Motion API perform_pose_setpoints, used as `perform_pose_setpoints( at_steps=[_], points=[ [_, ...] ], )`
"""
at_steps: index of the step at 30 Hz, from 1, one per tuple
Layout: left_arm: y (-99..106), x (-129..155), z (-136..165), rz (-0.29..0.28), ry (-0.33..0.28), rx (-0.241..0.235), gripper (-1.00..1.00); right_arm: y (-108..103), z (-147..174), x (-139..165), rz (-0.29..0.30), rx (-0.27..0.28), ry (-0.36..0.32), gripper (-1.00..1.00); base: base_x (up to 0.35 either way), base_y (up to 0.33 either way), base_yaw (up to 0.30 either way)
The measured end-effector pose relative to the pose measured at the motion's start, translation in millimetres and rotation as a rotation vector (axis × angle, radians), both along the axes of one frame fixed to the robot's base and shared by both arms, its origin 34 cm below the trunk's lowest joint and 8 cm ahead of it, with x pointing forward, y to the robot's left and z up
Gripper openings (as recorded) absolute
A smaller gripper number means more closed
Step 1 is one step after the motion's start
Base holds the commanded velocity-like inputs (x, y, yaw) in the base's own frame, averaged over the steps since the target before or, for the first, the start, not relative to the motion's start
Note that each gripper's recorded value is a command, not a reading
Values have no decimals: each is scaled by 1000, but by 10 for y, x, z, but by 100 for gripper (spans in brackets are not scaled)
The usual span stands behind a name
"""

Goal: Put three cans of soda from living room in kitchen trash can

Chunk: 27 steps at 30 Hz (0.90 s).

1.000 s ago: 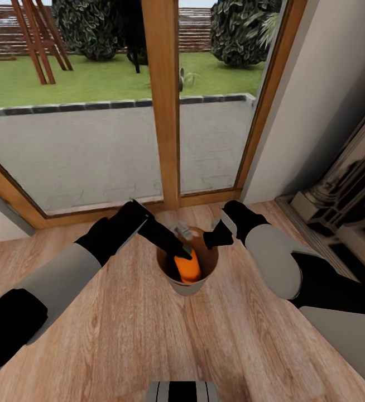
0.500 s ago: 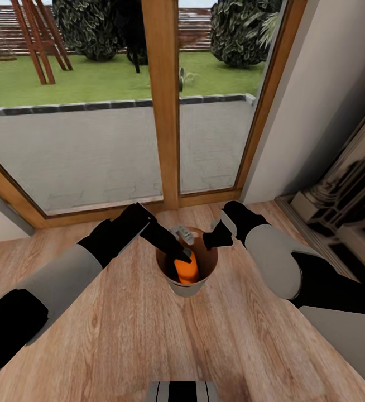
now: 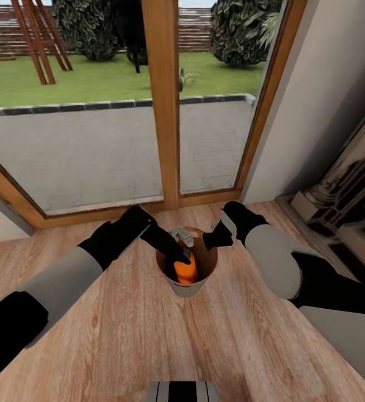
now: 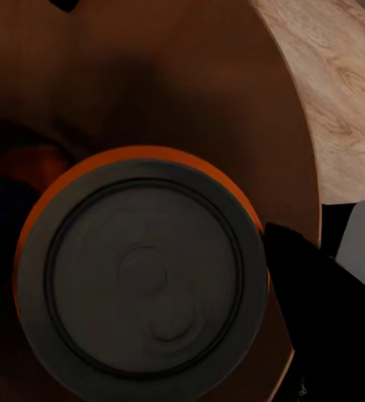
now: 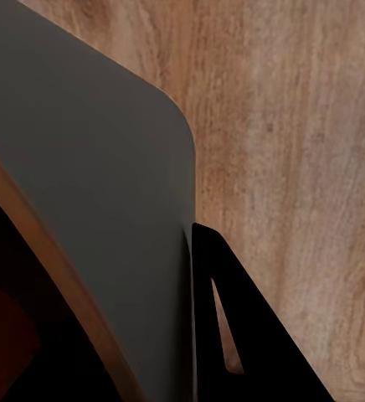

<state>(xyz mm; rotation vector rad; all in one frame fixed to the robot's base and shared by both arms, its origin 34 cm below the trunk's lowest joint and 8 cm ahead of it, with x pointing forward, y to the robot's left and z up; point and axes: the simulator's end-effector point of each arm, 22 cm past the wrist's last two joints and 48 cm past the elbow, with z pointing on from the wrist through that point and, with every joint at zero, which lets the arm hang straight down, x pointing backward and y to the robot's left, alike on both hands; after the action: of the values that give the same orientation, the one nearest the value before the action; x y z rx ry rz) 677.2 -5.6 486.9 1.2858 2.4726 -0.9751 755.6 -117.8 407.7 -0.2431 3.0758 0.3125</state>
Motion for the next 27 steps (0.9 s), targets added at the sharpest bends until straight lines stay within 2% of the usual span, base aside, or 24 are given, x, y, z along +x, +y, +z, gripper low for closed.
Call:
perform_pose_setpoints(
  at_steps=[11, 15, 21, 22, 25, 27],
  points=[
    [4, -29, -75, 3, -5, 11, -100, -1, -17, -24, 3, -3, 6, -100, 0, 0, 0],
    [-17, -75, -219, -25, -41, 73, -100, 38, -29, -58, -3, 13, 18, -100, 0, 0, 0],
    [-67, -123, -279, -37, -51, 92, -100, 31, -52, -88, 3, 7, 25, -100, 0, 0, 0],
    [-68, -127, -281, -37, -50, 93, 100, 32, -55, -92, 3, 7, 26, -100, 0, 0, 0],
    [-85, -139, -268, -40, -50, 88, 100, 1, 79, 108, -20, 15, -28, -100, 0, 0, 0],
    [-87, -136, -270, -41, -52, 87, 100, 25, 65, 82, -21, 23, -20, -100, 0, 0, 0]
  ],
)
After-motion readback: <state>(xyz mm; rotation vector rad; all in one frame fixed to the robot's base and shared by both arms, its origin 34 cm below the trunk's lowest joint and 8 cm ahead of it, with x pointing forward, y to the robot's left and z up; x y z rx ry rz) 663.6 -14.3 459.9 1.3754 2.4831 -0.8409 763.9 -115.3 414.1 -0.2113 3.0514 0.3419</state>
